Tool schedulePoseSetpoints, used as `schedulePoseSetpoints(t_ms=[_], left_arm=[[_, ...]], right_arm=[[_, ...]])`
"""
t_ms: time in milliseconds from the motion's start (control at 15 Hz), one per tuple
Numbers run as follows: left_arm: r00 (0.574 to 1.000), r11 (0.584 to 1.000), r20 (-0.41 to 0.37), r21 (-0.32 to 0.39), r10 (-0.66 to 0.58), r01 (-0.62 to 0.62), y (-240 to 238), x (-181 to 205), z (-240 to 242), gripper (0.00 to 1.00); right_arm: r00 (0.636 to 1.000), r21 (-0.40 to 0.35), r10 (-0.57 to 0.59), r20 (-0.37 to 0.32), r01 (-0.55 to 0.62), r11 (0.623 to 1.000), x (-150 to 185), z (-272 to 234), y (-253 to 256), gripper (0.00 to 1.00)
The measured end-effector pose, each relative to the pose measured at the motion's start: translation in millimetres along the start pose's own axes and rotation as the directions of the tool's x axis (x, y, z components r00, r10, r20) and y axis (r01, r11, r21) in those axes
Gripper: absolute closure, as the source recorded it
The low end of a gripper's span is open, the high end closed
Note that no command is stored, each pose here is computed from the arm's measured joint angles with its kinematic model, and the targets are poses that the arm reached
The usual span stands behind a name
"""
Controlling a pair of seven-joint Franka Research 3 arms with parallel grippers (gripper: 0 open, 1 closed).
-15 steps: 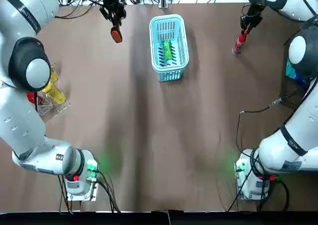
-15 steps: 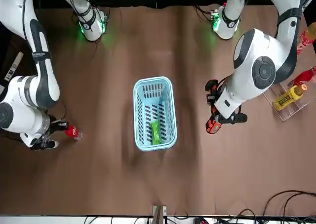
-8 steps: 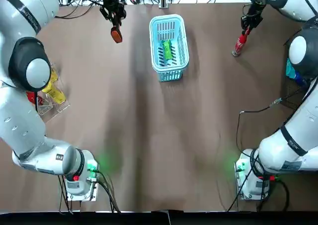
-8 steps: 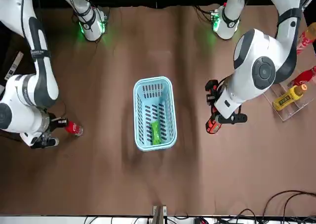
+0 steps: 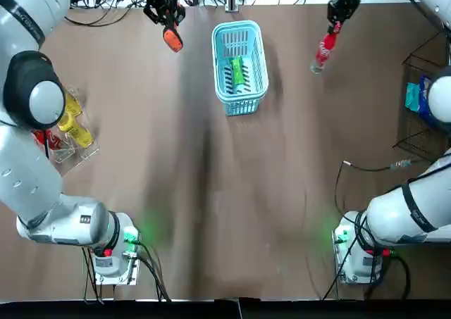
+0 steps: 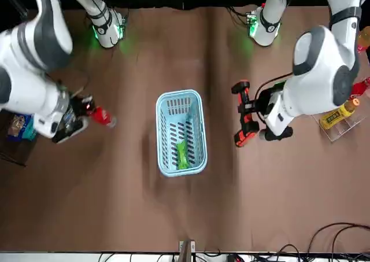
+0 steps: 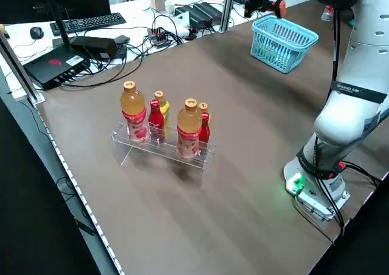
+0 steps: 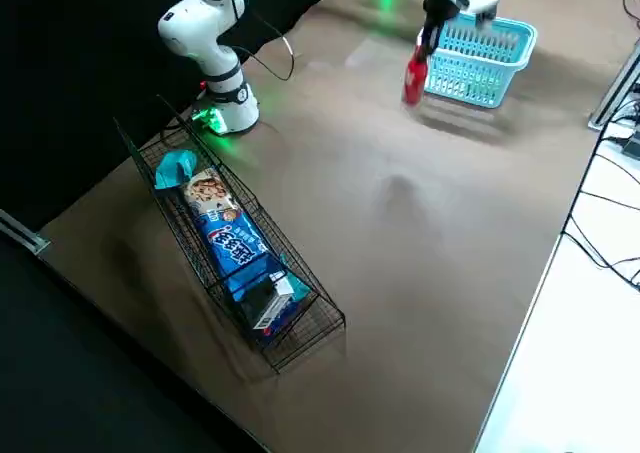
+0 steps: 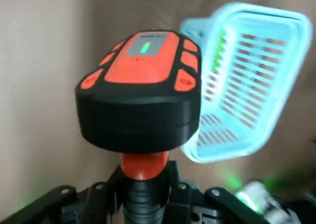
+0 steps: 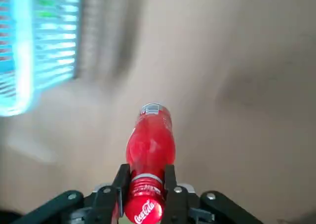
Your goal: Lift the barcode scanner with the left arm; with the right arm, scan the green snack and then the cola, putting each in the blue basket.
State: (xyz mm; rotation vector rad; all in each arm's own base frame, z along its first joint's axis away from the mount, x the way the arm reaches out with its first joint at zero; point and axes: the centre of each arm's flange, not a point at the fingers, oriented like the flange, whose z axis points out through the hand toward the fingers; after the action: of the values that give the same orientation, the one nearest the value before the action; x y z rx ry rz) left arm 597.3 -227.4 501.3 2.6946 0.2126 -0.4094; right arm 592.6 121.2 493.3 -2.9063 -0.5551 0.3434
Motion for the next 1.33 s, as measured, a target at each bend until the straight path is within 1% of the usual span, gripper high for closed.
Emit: schedulePoseSetpoints(t_ms=[133, 267, 333, 400, 467, 600, 733, 933, 1200, 1333], left_arm=[[0.999, 0.996, 0.053, -0.091, -0.005, 0.01, 7, -10, -9, 0.63], [0.995, 0.985, 0.102, -0.173, 0.005, 0.013, 20, -20, -11, 0.63], [0.992, 0.977, 0.125, -0.214, 0.022, 0.005, 26, -24, -10, 0.63], [0.984, 0.954, 0.16, -0.298, 0.083, -0.032, 37, -30, -9, 0.63], [0.98, 0.943, 0.169, -0.33, 0.109, -0.048, 41, -32, -8, 0.63], [0.973, 0.932, 0.176, -0.353, 0.147, -0.077, 47, -34, -3, 0.63], [0.966, 0.929, 0.185, -0.355, 0.179, -0.104, 53, -36, 6, 0.63], [0.955, 0.925, 0.206, -0.357, 0.215, -0.132, 65, -42, 20, 0.63], [0.949, 0.916, 0.21, -0.375, 0.236, -0.145, 69, -43, 24, 0.63], [0.943, 0.906, 0.207, -0.39, 0.262, -0.166, 71, -42, 25, 0.63]], right_arm=[[1.0, 0.037, 0.01, -0.001, -0.01, 0.999, -4, -11, -46, 0.68], [0.999, 0.034, 0.049, -0.004, -0.049, 0.998, -2, -14, -84, 0.68], [0.999, 0.03, 0.048, -0.013, -0.047, 0.998, -1, -17, -100, 0.68], [0.999, 0.036, 0.029, -0.035, -0.028, 0.999, 0, -27, -124, 0.68], [0.999, 0.058, 0.014, -0.051, -0.011, 0.998, 0, -34, -136, 0.68], [0.996, 0.099, -0.003, -0.088, 0.012, 0.995, -2, -52, -158, 0.68], [0.993, 0.107, -0.022, -0.112, 0.035, 0.994, -4, -60, -181, 0.68], [0.984, 0.162, -0.002, -0.179, 0.031, 0.986, 1, -63, -218, 0.68], [0.971, 0.184, 0.006, -0.241, 0.039, 0.982, 5, -63, -252, 0.68], [0.968, 0.192, 0.014, -0.25, 0.035, 0.981, 9, -59, -261, 0.68]])
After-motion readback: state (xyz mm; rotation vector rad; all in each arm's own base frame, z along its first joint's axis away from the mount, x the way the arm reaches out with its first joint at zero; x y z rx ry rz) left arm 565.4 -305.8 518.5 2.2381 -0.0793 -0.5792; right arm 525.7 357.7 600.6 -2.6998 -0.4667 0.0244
